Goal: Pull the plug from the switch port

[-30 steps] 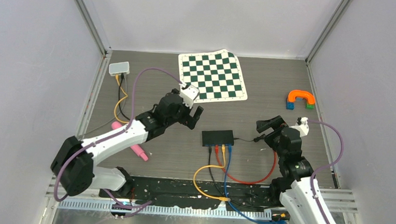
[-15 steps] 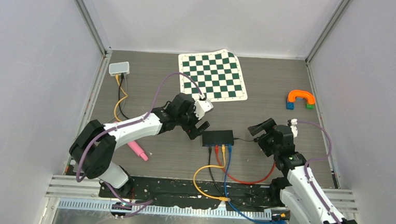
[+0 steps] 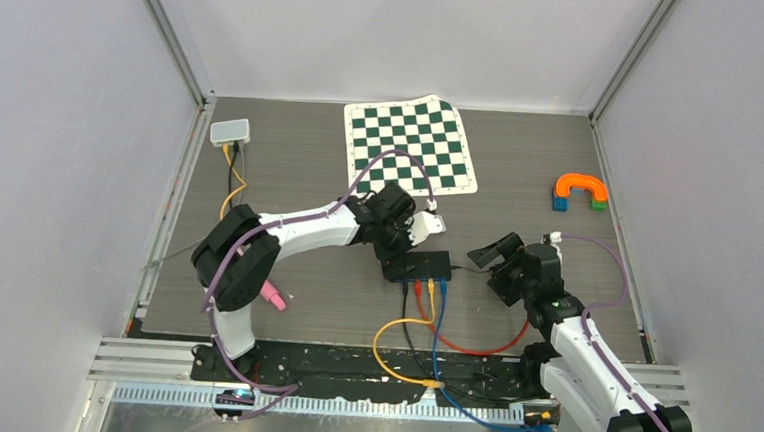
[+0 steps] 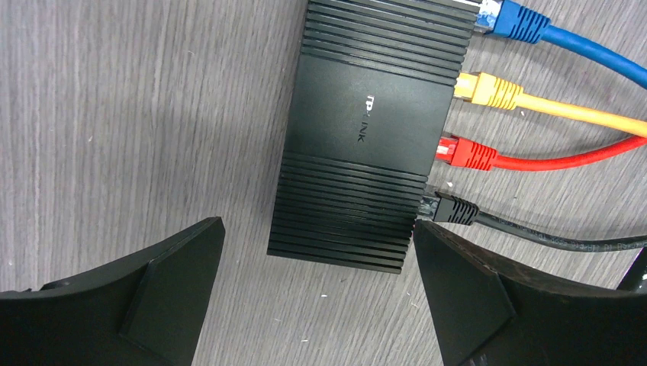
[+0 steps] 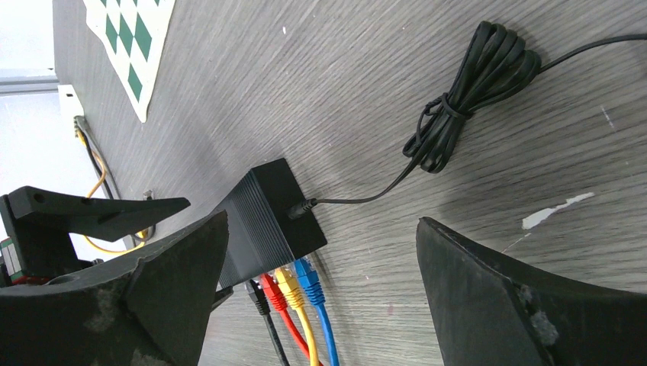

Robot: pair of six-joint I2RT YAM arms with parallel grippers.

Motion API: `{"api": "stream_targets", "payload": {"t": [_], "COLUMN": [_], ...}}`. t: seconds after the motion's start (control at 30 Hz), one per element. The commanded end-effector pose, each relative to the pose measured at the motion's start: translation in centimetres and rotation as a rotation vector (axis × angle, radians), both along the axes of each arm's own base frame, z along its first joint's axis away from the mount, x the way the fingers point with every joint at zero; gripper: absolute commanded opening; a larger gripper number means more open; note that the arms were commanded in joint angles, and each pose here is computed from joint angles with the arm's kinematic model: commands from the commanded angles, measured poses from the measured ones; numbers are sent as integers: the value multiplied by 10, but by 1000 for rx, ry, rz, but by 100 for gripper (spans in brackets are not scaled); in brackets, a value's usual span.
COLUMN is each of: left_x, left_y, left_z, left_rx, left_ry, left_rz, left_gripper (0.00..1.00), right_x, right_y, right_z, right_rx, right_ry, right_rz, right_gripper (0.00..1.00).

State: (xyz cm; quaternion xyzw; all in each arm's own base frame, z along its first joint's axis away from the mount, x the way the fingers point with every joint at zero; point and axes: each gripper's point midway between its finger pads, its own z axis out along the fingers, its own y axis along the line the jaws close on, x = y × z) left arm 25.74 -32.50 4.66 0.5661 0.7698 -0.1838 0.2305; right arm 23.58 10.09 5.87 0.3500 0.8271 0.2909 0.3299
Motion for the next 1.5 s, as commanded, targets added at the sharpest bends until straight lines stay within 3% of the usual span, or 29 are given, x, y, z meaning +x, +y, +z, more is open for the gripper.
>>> {"api": "stream_targets", "payload": {"t": [0.0, 0.23, 0.37, 0.77, 0.87, 1.0, 1.1, 1.2, 1.47], "left_x": [-2, -9, -14, -1, -4, -11, -14, -17, -21], "left_y": [0, 8, 11, -5, 0, 8, 10, 8, 10], "left_z": [2, -6, -4, -15, -20, -26, -28, -27, -28], "left_rx": [47, 110, 126, 153, 178, 205, 199, 181, 186], "left_ry": [20, 55, 59, 29, 44, 70, 77, 87, 96], "left_rz": [-49, -71, -72, -64, -63, -64, -57, -53, -45], "left_gripper": [99, 95, 99, 100, 94, 80, 70, 62, 61], "right_x": [5, 8, 9, 13, 11, 10, 11, 11, 13], "right_y": [6, 14, 17, 29, 27, 20, 19, 19, 28], "right_z": [3, 1, -1, -3, -8, -13, -10, -11, -13], "right_rx": [15, 38, 46, 72, 70, 67, 95, 123, 143], "right_ry": [-26, -17, -6, 17, 39, 52, 41, 43, 43], "right_rz": [31, 64, 75, 138, 127, 70, 27, -24, -148], "right_gripper": [100, 97, 96, 96, 96, 78, 59, 54, 48]}}
